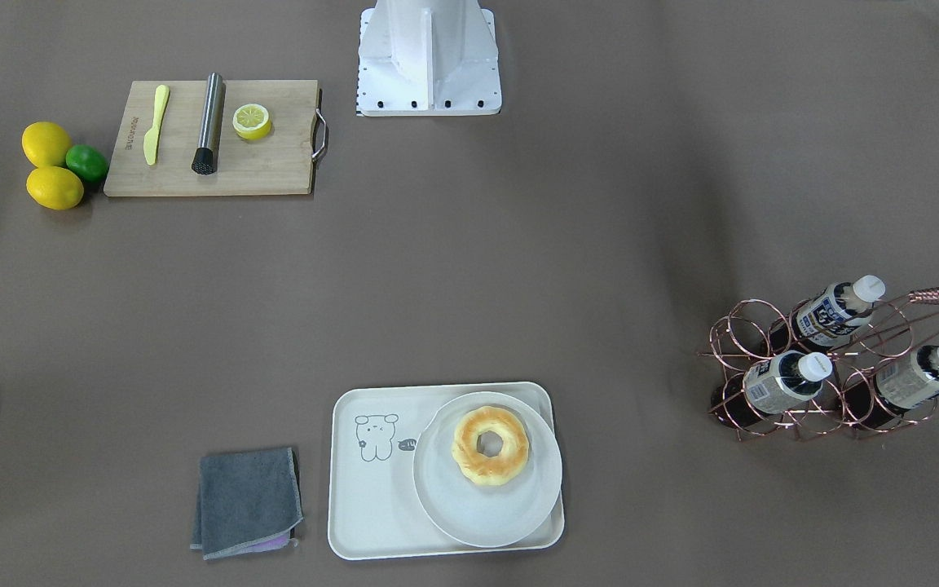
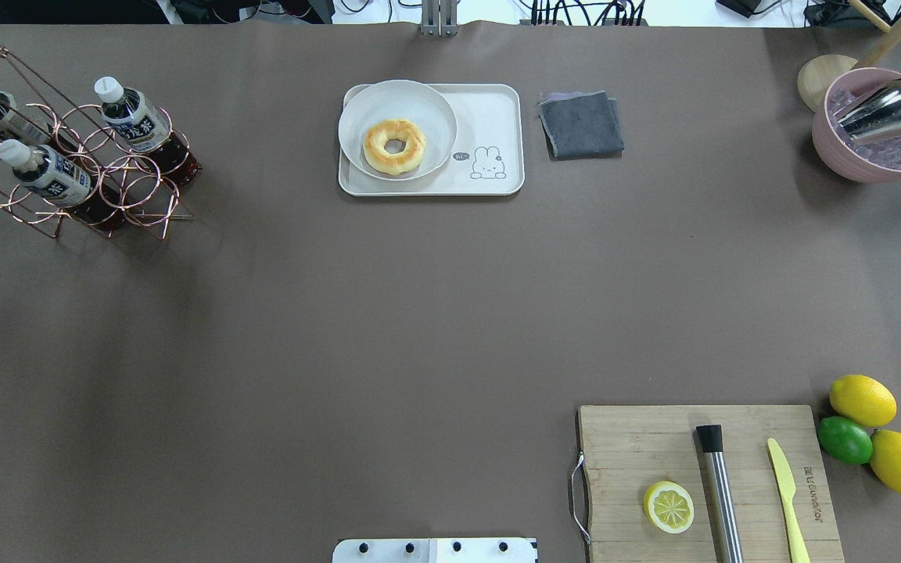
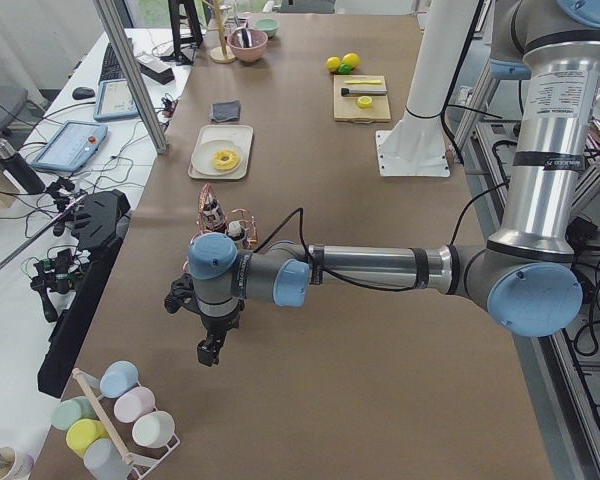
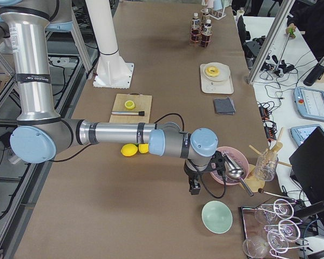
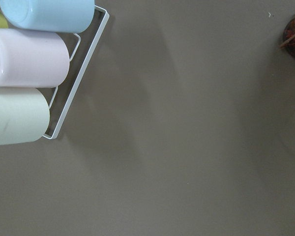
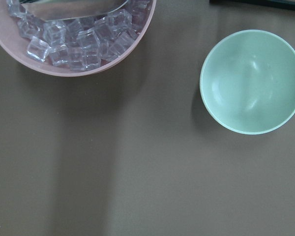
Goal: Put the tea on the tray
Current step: 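Move the left gripper toward the copper bottle rack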
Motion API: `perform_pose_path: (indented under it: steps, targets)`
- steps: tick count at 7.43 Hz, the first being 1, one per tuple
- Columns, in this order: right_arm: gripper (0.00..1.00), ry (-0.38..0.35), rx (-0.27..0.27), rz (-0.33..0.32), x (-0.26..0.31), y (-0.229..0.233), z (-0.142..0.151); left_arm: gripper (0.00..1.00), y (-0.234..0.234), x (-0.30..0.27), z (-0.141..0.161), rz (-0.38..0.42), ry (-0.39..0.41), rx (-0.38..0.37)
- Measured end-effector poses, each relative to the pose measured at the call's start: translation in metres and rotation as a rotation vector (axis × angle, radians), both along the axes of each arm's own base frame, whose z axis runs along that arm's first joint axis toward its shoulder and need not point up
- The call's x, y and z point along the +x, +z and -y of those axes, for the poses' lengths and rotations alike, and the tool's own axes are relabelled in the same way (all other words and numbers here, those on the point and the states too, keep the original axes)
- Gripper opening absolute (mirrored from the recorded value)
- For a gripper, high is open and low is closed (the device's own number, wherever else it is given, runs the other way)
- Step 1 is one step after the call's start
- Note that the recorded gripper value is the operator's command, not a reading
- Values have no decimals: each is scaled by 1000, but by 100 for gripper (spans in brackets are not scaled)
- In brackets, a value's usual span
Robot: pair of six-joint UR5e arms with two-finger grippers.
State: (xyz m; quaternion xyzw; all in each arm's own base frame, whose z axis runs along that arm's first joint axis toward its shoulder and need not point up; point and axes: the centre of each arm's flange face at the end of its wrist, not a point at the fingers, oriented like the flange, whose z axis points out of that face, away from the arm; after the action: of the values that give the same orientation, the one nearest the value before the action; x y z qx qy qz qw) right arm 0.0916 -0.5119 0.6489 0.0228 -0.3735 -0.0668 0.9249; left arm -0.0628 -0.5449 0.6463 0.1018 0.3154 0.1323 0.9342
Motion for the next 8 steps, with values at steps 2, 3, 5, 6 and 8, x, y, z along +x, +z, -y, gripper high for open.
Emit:
perform_pose_path:
  steps: [2, 3, 5, 6, 8]
  targets:
    - [100, 1, 0, 5, 0, 0, -2, 98, 2, 1, -1, -3, -1, -8]
    - [100, 1, 2, 13, -1, -1, -2, 98, 2, 3, -4, -7, 2, -7]
    - [100, 2, -4, 20, -1, 1, -3, 98, -10, 6, -4, -9, 5, 18]
    - [100, 2, -7, 21, -1, 3, -5, 98, -14, 6, -4, -7, 5, 26]
    - [100, 2, 2, 21, -1, -2, -4, 98, -16, 5, -5, -4, 4, 27]
